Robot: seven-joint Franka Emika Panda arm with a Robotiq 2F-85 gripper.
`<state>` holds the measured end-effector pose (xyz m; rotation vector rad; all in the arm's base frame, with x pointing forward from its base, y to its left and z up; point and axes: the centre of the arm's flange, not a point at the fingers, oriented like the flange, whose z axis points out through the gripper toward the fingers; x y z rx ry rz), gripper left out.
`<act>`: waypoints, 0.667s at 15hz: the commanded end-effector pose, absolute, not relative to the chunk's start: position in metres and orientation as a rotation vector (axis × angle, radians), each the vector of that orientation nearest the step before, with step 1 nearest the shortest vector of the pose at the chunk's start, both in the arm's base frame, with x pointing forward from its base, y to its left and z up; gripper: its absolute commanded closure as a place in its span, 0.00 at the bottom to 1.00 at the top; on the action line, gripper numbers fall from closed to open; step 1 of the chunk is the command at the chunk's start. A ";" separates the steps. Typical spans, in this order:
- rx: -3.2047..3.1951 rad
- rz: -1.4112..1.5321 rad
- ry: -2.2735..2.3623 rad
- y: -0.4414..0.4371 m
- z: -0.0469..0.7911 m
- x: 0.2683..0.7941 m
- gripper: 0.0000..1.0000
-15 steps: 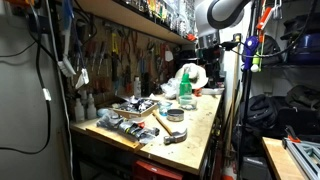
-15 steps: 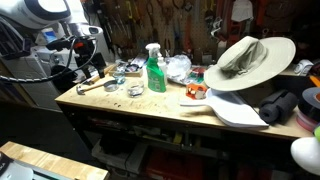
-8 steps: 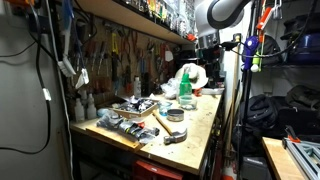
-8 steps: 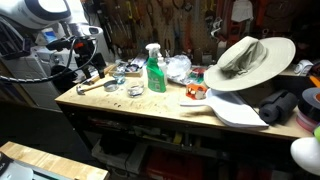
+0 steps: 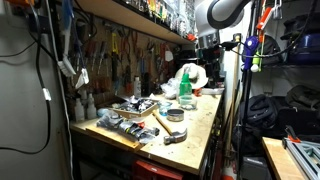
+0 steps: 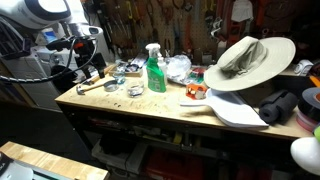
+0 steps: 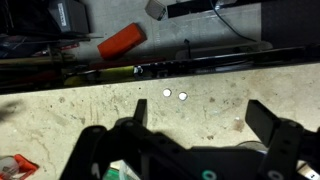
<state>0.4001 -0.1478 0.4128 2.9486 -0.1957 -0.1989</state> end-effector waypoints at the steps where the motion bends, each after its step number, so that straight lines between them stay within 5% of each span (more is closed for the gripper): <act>1: 2.964 -0.174 -0.154 -0.144 0.414 0.412 0.00; 10: 3.114 0.066 -0.043 -0.134 0.422 0.492 0.00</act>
